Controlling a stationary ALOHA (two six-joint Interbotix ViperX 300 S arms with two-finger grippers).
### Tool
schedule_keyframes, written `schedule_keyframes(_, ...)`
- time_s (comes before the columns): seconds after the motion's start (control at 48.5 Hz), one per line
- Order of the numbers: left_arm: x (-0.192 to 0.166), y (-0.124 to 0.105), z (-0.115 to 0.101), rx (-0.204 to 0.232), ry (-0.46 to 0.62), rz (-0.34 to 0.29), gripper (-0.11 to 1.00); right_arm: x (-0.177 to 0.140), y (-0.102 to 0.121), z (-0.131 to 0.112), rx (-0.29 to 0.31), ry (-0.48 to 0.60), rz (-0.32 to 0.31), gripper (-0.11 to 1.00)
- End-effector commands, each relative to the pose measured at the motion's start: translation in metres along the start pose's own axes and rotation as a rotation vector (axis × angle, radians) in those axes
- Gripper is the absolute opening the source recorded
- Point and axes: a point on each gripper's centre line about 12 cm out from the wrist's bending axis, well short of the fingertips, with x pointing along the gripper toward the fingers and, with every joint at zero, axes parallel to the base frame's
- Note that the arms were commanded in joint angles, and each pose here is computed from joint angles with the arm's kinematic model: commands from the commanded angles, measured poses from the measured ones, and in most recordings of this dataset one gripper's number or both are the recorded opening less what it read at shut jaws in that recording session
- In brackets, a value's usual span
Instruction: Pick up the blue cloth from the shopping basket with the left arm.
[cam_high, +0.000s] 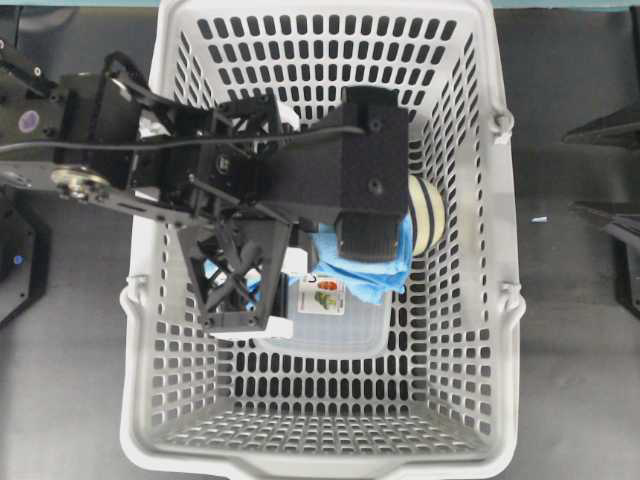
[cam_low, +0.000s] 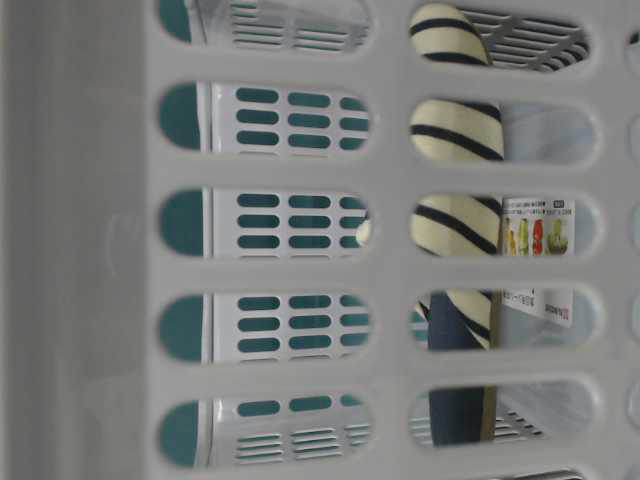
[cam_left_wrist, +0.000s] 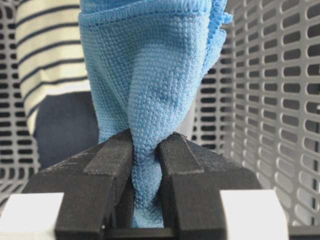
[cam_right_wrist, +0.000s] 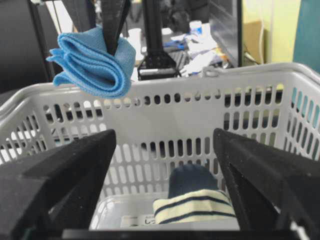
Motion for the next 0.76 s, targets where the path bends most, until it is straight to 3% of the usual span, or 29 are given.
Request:
schedule_keyframes(0.0, -0.0174, -0.0003, 0.0060, -0.026, -0.049, -0.005, 0.10, 0.0012, 0.0006, 0.0047, 0.006, -0.012, 0.002, 0.76)
schedule_keyframes(0.103, -0.0158, 0.0015, 0.0060, -0.049, -0.045, -0.001, 0.10, 0.0012, 0.0006, 0.0047, 0.006, -0.012, 0.002, 0.76)
schedule_keyframes(0.742, -0.0083, -0.0004, 0.0033, -0.039, -0.026, -0.002, 0.10, -0.0035, 0.0010, 0.0116, -0.001, -0.043, 0.004, 0.76)
